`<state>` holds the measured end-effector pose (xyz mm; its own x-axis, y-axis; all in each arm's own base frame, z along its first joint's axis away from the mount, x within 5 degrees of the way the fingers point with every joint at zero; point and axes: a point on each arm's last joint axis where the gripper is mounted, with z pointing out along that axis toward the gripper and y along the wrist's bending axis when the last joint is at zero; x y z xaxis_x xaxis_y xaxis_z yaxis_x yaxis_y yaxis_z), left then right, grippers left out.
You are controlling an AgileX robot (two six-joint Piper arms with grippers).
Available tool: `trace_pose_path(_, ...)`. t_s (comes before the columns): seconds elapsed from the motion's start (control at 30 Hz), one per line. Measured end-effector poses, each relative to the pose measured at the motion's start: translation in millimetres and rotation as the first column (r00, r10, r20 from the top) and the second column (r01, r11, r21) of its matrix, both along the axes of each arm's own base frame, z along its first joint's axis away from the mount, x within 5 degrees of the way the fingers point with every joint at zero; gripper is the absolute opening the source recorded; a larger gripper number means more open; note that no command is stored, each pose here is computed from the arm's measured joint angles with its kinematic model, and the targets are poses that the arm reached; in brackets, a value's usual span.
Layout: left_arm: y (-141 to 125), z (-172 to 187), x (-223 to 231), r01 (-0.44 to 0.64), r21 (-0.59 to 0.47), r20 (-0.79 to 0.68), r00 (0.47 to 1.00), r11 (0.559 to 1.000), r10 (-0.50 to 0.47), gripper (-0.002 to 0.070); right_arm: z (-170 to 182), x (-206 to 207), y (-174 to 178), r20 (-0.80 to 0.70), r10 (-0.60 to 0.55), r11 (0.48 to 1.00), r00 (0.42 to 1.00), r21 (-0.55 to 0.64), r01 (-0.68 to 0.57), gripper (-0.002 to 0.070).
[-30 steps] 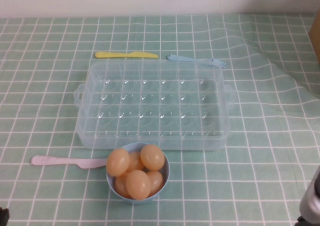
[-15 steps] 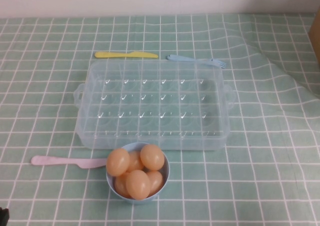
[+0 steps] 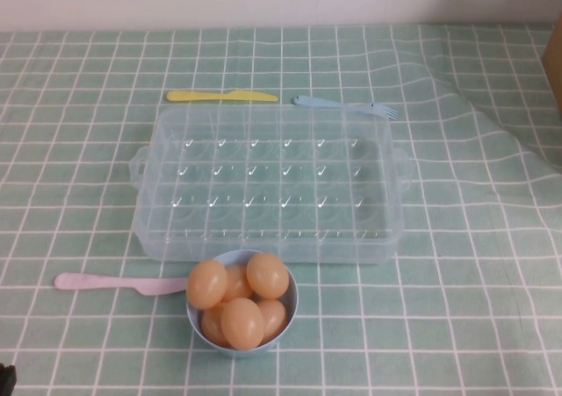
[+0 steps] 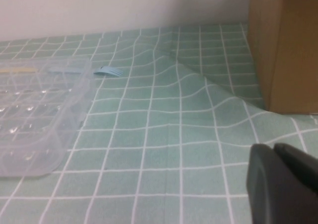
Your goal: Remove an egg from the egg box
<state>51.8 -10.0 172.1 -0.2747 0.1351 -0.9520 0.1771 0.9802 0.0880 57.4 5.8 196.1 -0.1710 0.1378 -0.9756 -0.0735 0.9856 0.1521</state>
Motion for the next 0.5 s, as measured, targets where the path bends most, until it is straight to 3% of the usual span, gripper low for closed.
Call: trace_pose_path(0.5, 0, 0, 0, 0.0, 0.0, 0.0, 1.0, 1.0, 0.0, -0.0005, -23, -4, -3, -0.116, -0.017, 0.994, 0.993, -0.108, 0.004, -0.0018)
